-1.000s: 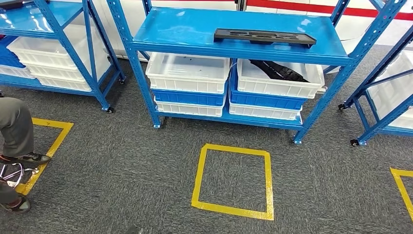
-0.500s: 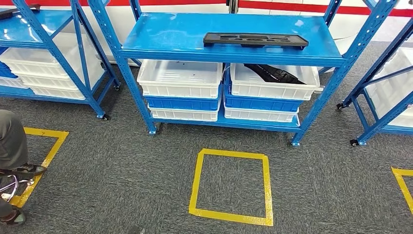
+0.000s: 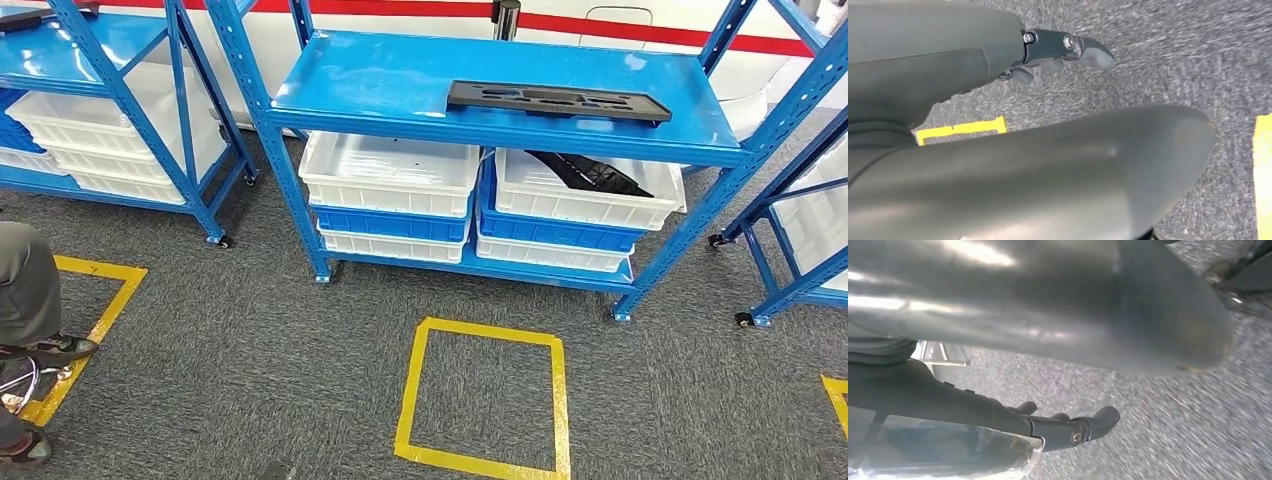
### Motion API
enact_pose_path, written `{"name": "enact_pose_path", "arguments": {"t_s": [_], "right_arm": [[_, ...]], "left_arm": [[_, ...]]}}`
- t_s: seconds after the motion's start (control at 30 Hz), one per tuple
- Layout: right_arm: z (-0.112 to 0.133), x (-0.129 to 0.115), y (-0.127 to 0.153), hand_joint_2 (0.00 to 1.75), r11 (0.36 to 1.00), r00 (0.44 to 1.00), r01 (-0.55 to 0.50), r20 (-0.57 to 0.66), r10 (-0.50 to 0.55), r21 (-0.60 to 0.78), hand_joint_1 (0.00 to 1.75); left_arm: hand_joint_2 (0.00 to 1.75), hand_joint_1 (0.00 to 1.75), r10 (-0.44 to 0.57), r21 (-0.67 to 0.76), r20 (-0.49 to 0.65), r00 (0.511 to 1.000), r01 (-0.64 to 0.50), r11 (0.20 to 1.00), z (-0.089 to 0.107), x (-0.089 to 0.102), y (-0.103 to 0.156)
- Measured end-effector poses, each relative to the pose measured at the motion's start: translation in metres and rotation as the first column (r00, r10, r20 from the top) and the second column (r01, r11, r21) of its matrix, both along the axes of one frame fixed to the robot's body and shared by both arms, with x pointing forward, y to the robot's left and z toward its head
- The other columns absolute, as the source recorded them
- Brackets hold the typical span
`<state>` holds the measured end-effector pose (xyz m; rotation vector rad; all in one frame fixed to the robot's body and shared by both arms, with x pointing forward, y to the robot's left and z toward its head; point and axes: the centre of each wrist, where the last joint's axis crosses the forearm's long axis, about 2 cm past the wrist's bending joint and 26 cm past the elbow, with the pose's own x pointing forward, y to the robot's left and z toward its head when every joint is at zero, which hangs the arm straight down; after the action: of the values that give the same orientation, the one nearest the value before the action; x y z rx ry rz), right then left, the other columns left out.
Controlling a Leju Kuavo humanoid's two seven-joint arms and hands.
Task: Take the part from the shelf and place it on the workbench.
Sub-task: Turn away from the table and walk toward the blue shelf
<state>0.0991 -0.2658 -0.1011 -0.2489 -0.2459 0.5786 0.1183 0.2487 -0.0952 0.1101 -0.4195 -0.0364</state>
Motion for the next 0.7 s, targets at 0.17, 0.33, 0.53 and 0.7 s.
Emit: {"name": "enact_pose_path", "arguments": {"t_s": [0.17, 0.33, 0.53, 0.7], "right_arm": [[0.0005, 0.0021, 0.0003, 0.00, 1.000, 1.000, 0.002, 0.005, -0.002, 0.002, 0.00], [0.0012, 0.0051, 0.0006, 0.00, 1.000, 1.000, -0.007, 0.011, 0.007, 0.000, 0.00], [0.0012, 0.0050, 0.0019, 0.00, 1.000, 1.000, -0.012, 0.012, 0.012, 0.001, 0.00], [0.0019, 0.0074, 0.0028, 0.00, 1.000, 1.000, -0.012, 0.017, 0.012, 0.002, 0.00]], "left_arm": [[0.00, 0.00, 0.001, -0.002, 0.003, 1.000, -0.001, 1.000, 0.0003, 0.0010, -0.0003], [0.00, 0.00, 0.000, -0.005, 0.005, 1.000, 0.000, 1.000, 0.0005, 0.0019, 0.0001], [0.00, 0.00, 0.001, -0.004, 0.005, 1.000, -0.001, 1.000, 0.0004, 0.0020, 0.0009], [0.00, 0.00, 0.002, -0.004, 0.003, 1.000, -0.002, 1.000, 0.0004, 0.0022, 0.0014]]}}
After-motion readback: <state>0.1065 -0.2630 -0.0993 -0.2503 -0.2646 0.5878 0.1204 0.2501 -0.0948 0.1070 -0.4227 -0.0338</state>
